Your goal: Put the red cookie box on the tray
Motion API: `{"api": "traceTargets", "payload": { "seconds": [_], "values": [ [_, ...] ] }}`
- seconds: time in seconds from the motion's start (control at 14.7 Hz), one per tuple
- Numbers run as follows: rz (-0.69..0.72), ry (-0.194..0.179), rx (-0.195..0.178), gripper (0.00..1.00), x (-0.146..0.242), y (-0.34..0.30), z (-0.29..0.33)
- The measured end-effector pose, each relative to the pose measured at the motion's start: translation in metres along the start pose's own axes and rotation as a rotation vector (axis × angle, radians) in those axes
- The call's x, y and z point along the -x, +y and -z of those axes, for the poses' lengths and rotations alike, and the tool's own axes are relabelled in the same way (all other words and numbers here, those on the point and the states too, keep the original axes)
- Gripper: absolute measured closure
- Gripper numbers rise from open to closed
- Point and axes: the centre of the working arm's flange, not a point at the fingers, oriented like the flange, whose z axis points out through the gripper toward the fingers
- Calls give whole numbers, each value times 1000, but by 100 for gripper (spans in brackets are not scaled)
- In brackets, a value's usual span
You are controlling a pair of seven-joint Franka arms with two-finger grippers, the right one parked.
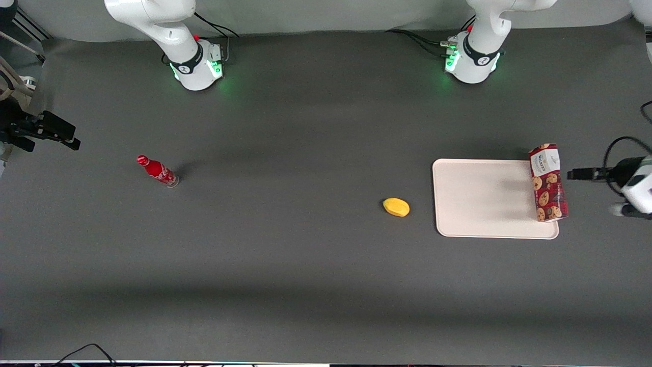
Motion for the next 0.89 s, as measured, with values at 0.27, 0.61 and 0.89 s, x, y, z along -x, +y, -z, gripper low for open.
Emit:
{"api": "traceTargets", "payload": {
  "seconds": [0.27, 0.61, 0.89],
  "values": [
    [-31, 14, 14, 0, 47, 25, 107],
    [19, -8, -52, 0, 100, 113, 159],
    [24, 15, -71, 0, 134, 155, 163]
  ]
}}
